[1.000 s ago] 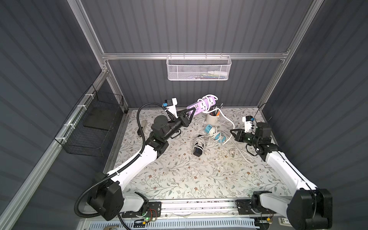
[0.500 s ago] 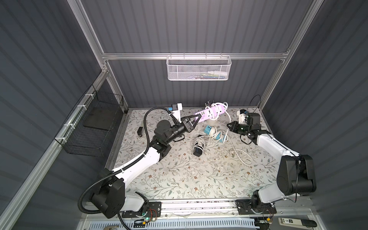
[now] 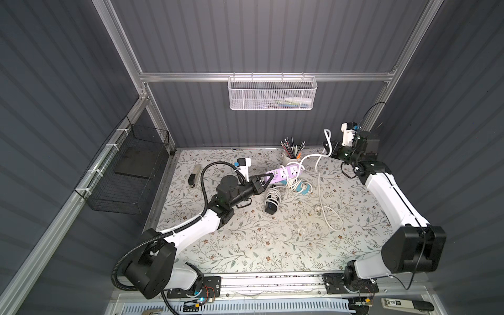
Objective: Unwrap the cord wrapped around the power strip
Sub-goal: Unwrap the power cord from the power strip.
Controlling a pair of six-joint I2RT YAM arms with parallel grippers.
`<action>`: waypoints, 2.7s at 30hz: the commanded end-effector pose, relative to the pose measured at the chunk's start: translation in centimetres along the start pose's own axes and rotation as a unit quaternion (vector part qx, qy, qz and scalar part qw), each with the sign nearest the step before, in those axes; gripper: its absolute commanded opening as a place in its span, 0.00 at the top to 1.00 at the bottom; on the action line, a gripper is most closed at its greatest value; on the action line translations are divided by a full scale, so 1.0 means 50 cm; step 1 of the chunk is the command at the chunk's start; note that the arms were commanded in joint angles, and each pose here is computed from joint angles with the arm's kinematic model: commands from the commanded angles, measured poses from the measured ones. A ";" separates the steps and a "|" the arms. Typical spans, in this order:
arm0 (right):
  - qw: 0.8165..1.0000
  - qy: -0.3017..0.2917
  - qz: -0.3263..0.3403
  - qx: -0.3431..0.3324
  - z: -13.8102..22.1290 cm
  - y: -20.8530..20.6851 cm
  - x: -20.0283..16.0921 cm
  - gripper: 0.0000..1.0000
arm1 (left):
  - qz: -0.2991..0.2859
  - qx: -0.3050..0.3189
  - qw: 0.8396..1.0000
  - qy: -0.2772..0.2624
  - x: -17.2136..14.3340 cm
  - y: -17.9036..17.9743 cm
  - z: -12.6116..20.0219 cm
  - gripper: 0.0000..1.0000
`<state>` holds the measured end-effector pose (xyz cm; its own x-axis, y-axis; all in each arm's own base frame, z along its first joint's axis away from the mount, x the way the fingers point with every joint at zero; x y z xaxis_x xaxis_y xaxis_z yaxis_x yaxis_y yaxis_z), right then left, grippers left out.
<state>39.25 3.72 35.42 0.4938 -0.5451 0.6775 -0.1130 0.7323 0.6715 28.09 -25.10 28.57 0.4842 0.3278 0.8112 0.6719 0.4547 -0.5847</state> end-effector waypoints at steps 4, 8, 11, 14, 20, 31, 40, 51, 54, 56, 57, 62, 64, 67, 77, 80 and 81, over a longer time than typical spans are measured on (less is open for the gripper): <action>0.997 -0.001 -0.028 -0.075 0.082 -0.072 -0.030 1.00 | -0.071 0.041 0.994 -0.071 0.074 0.006 0.014 1.00; 0.986 -0.013 -0.045 -0.162 0.114 -0.140 -0.056 1.00 | -0.121 0.079 0.984 -0.101 0.133 0.002 0.042 1.00; 0.975 -0.011 -0.069 -0.212 0.129 -0.192 -0.081 1.00 | -0.156 0.104 0.975 -0.120 0.167 -0.008 0.066 1.00; 0.964 -0.004 -0.096 -0.247 0.133 -0.241 -0.106 1.00 | -0.178 0.114 0.969 -0.131 0.187 -0.019 0.082 1.00; 0.938 0.032 -0.144 -0.314 0.113 -0.342 -0.164 1.00 | -0.181 0.109 0.968 -0.137 0.188 -0.024 0.088 1.00; 0.889 0.085 -0.211 -0.398 0.085 -0.431 -0.245 1.00 | -0.182 0.079 0.967 -0.160 0.196 -0.033 0.079 1.00; 0.859 0.140 -0.246 -0.427 0.068 -0.480 -0.312 1.00 | -0.163 0.043 0.974 -0.152 0.187 -0.027 0.047 1.00; 0.886 0.152 -0.233 -0.371 0.029 -0.452 -0.312 0.61 | -0.156 -0.001 0.981 -0.118 0.153 -0.040 -0.004 1.00; 0.898 0.140 -0.219 -0.356 0.032 -0.427 -0.296 0.45 | -0.154 -0.007 0.982 -0.113 0.147 -0.043 -0.011 1.00; 0.903 0.131 -0.211 -0.350 0.039 -0.411 -0.284 0.42 | -0.153 -0.011 0.982 -0.112 0.145 -0.046 -0.013 1.00; 0.908 0.123 -0.204 -0.344 0.044 -0.400 -0.275 0.40 | -0.153 -0.011 0.982 -0.110 0.143 -0.045 -0.014 1.00; 0.953 0.080 -0.129 -0.263 0.058 -0.299 -0.230 0.09 | -0.152 -0.018 0.982 -0.109 0.149 -0.054 -0.017 1.00; 0.970 0.072 -0.095 -0.211 0.049 -0.254 -0.225 0.01 | -0.151 -0.023 0.982 -0.113 0.156 -0.061 -0.018 1.00; 0.990 0.071 -0.075 -0.093 0.027 -0.191 -0.229 0.01 | -0.152 -0.026 0.981 -0.118 0.171 -0.073 -0.017 1.00; 0.972 -0.082 0.142 0.166 -0.013 0.018 -0.280 0.01 | -0.121 -0.007 0.987 -0.107 0.207 -0.104 -0.007 1.00; 0.960 -0.126 0.171 0.182 -0.036 0.038 -0.274 0.01 | -0.109 -0.009 0.989 -0.103 0.208 -0.110 -0.002 1.00; 0.958 -0.132 0.175 0.187 -0.044 0.043 -0.270 0.01 | -0.106 -0.013 0.989 -0.103 0.208 -0.114 0.000 1.00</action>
<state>33.14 13.40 23.59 0.3868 -0.3953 0.8332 -0.4631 0.6980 0.5462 30.66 -24.95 36.20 0.2678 0.3120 0.9115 0.7300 0.5517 -0.4033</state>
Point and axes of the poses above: each gripper's point midway between its finger pads, its own z axis back along the fingers, its own y axis along the line the jaws close on, x = y × z, the point moved 7 cm from there along z, back along the fingers, and after that the axes turned 15 degrees about -z, right-handed, at the moved point
